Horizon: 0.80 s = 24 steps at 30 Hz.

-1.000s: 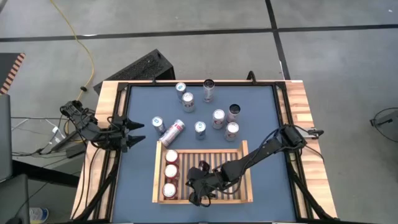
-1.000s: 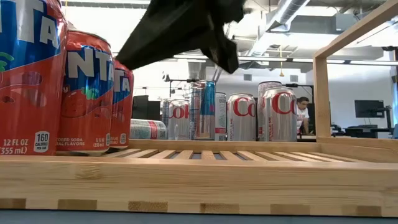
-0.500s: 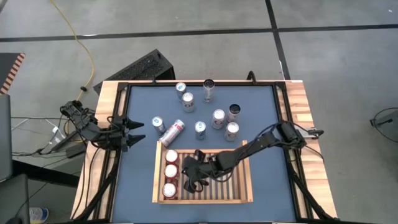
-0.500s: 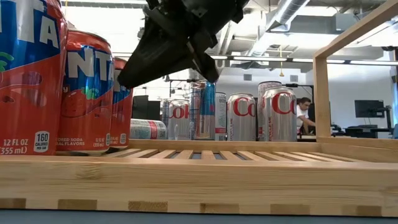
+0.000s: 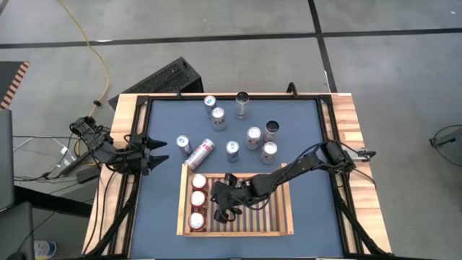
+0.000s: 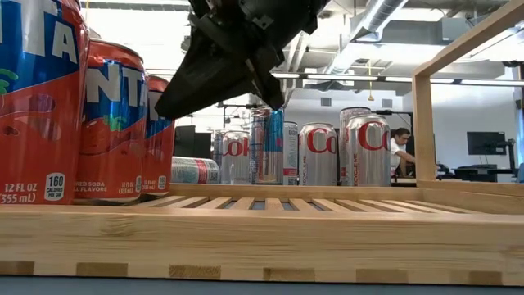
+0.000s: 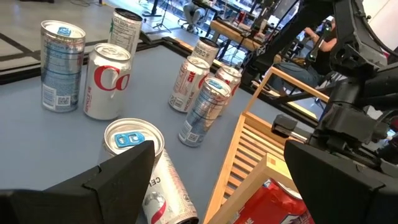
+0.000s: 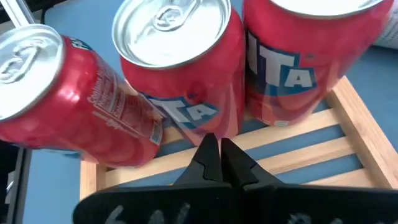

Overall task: Place canned beverage on shelf
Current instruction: Put the bottom blue soda can on the shelf

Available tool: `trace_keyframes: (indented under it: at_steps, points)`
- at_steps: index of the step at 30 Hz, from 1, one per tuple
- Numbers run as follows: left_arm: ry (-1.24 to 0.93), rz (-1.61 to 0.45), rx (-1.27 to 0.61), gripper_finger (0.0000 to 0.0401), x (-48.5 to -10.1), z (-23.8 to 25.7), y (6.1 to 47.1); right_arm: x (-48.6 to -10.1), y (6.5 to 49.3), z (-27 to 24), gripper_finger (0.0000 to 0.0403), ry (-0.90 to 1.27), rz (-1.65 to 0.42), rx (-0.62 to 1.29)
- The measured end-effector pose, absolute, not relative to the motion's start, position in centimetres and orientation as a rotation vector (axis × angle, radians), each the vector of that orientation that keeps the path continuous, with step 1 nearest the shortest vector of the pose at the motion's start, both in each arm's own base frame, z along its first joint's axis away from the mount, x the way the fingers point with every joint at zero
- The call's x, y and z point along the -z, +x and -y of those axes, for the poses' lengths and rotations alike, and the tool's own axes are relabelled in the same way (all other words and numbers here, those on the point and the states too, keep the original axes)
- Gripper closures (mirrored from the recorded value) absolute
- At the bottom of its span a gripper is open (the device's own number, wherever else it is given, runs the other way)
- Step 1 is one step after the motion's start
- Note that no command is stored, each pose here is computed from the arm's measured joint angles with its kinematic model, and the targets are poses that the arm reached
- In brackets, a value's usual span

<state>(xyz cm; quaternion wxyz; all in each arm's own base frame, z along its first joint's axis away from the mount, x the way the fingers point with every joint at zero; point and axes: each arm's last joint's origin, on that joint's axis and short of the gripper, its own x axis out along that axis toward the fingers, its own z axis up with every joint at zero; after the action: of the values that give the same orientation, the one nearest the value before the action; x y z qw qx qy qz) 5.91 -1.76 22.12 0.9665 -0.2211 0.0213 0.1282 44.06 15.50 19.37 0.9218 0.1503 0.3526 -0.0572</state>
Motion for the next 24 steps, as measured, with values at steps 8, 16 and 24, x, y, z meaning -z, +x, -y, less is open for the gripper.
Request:
trace_keyframes:
  at_steps: [8, 16, 24]
  points:
    - [-0.460, -0.032, -0.246, 0.0053, -22.3, 1.8, 5.9, -24.0, 42.5, -14.6, 0.0403, 0.203, -0.864, 0.193]
    - [-0.453, 0.047, -0.143, 0.0053, -23.6, 2.1, 6.0, -32.5, 39.0, -10.9, 0.0403, -0.083, -0.977, 0.331]
    - [-0.401, 0.133, -0.138, 0.0053, -24.8, 2.0, 6.0, -40.2, 33.6, -3.0, 0.0403, -0.156, -0.915, 0.390]
